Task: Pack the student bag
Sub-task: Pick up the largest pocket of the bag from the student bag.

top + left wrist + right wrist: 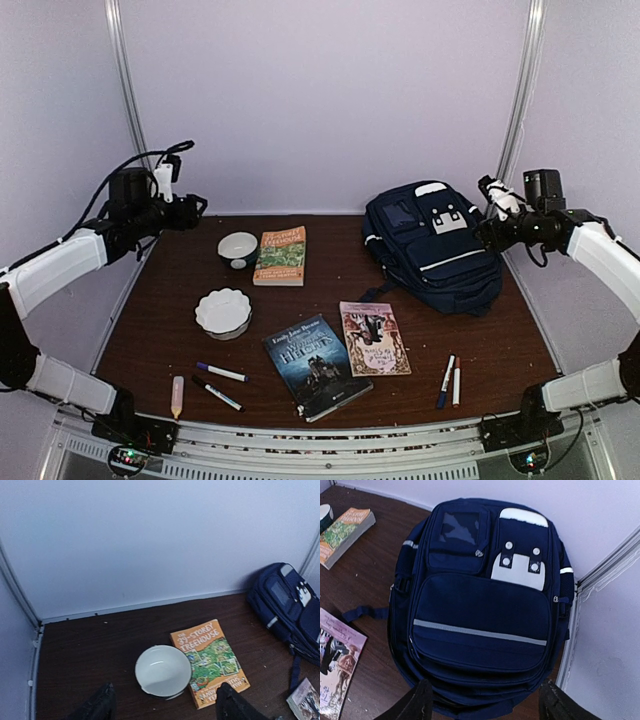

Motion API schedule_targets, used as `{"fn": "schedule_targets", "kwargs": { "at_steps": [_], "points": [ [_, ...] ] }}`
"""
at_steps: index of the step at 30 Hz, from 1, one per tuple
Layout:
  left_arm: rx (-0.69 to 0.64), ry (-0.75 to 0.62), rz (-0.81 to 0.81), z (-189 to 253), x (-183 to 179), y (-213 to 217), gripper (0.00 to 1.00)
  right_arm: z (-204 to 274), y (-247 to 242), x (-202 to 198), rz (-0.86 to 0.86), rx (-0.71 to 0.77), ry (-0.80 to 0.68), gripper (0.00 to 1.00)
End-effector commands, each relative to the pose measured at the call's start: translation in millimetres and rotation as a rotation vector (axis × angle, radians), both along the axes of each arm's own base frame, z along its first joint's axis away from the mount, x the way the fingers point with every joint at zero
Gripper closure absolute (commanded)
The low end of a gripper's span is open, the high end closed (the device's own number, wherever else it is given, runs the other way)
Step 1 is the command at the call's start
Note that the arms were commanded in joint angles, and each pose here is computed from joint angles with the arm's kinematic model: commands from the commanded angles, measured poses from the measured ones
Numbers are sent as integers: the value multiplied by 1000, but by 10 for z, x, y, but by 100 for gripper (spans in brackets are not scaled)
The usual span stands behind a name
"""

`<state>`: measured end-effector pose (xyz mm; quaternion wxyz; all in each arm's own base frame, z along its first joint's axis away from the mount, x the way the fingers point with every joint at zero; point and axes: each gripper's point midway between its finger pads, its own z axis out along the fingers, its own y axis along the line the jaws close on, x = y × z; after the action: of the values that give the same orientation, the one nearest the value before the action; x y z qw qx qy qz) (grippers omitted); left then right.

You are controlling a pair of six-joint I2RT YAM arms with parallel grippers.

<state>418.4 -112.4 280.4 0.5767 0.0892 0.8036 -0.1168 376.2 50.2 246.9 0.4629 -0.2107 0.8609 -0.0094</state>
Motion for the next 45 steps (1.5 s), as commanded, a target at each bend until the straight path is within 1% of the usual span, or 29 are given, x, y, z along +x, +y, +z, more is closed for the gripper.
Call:
{"fn": "schedule_targets", "kwargs": {
  "at_steps": [1, 7, 11, 15, 18, 20, 24, 28, 31, 35, 38, 40, 45],
  "points": [
    [-20, 12, -249, 114, -122, -681, 31, -348, -11, -110, 132, -141, 135, 30],
    [8, 76, -451, -42, -363, -1540, 32, -825, -97, -250, 285, -317, 332, 52],
    [42, 116, -569, -227, -533, -2096, 35, -1101, -165, -304, 370, -400, 448, 60],
    [57, 178, -702, -485, -724, -2610, 37, -1308, -227, -312, 430, -461, 536, 63],
    [113, 242, -779, -778, -847, -2899, 37, -1415, -243, -301, 464, -481, 580, 63],
    [175, 285, -823, -1031, -909, -3044, 38, -1462, -258, -264, 471, -497, 589, 62],
    [265, 335, -871, -1365, -998, -3210, 39, -1559, -343, -168, 453, -545, 608, 60],
    [260, 362, -923, -1530, -1068, -3341, 39, -1666, -379, -144, 458, -559, 660, 60],
    [264, 390, -952, -1640, -1117, -3451, 39, -1712, -400, -100, 451, -567, 673, 60],
    [279, 425, -958, -1788, -1137, -3517, 39, -1734, -435, -39, 443, -589, 673, 60],
    [288, 432, -954, -1825, -1119, -3518, 39, -1747, -463, 11, 439, -609, 676, 62],
    [302, 442, -959, -1850, -1130, -3509, 39, -1729, -452, 52, 434, -600, 674, 68],
    [355, 459, -963, -1912, -1155, -3429, 39, -1668, -281, 80, 480, -518, 688, 91]
  ]
}}
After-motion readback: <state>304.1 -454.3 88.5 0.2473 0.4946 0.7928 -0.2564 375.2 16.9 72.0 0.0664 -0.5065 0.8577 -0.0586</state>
